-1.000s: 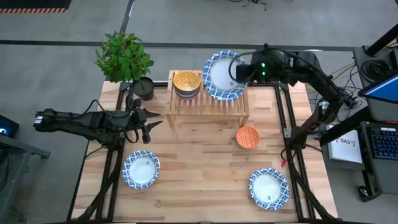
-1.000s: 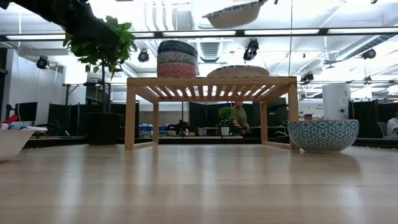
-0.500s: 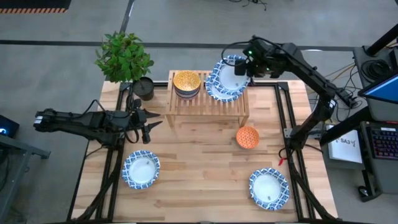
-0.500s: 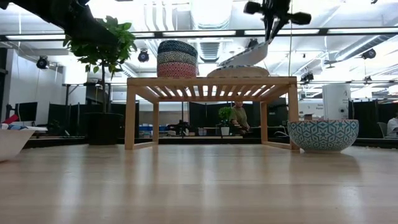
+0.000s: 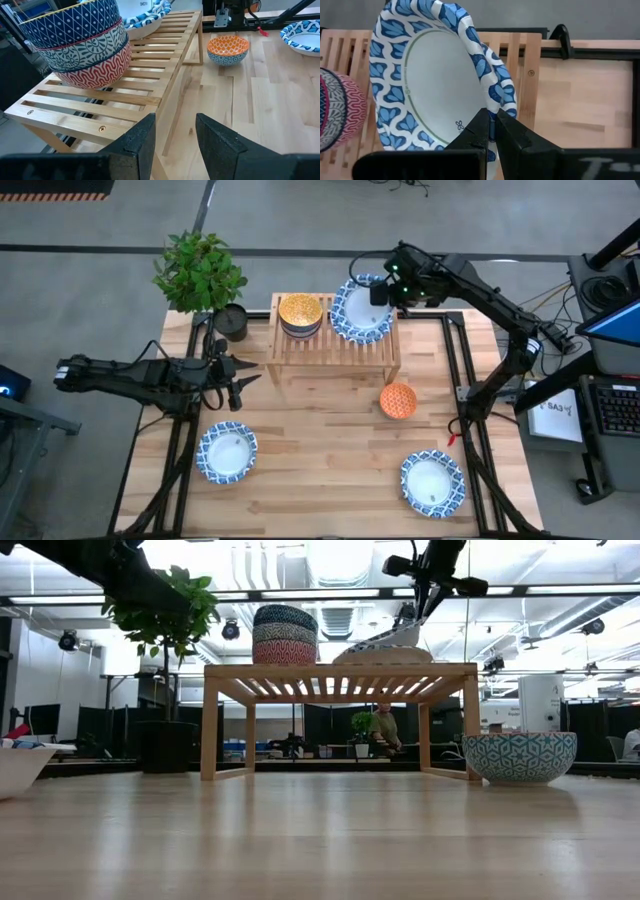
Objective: Place and stack bowls onto a shelf
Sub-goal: Stack the white patterned bowl on top of the other white patterned bowl on the shelf
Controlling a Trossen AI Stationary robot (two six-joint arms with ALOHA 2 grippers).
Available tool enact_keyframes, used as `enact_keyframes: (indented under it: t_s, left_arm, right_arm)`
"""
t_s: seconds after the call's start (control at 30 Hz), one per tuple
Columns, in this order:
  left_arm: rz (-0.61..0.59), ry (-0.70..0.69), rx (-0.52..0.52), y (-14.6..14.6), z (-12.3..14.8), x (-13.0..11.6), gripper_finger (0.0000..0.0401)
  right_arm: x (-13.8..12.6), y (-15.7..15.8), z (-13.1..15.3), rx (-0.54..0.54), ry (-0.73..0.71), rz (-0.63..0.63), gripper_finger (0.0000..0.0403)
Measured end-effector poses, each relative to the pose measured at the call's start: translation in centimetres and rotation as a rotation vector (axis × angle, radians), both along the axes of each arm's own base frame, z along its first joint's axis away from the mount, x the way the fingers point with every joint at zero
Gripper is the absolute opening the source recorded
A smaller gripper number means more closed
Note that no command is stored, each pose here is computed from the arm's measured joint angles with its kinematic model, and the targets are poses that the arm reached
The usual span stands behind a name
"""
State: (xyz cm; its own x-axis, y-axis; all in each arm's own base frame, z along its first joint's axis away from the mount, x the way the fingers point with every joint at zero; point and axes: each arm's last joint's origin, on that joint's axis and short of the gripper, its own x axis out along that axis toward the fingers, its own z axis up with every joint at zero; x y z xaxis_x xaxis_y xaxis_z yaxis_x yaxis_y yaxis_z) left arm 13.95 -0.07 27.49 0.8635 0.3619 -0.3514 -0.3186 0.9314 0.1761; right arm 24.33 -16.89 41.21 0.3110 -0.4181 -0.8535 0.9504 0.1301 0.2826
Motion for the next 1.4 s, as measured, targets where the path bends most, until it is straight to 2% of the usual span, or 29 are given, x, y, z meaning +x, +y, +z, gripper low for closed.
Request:
enact_keyframes:
  t_s: [0.2,0.5,0.73,0.9,1.4]
  left_arm:
    - [0.000,0.000,0.001,0.00,0.00,0.00,0.0123]
    - [-0.001,0.001,0.004,0.00,0.00,0.00,0.0123]
    - [-0.002,0.002,0.006,0.00,0.00,0.00,0.0123]
    - [-0.002,0.002,0.006,0.00,0.00,0.00,0.0123]
    - [-0.002,0.002,0.006,0.00,0.01,0.00,0.0123]
  right_arm:
    - [0.00,0.01,0.01,-0.012,0.016,0.038,0.0013]
    - [0.01,0.03,0.01,-0.003,0.003,0.012,0.0016]
    - [0.06,0.08,0.00,0.003,0.001,0.029,0.0065]
    - [0.10,0.11,-0.01,0.011,-0.009,0.015,0.0079]
    - [0.30,-0.20,0.25,-0.043,-0.030,-0.019,0.0173]
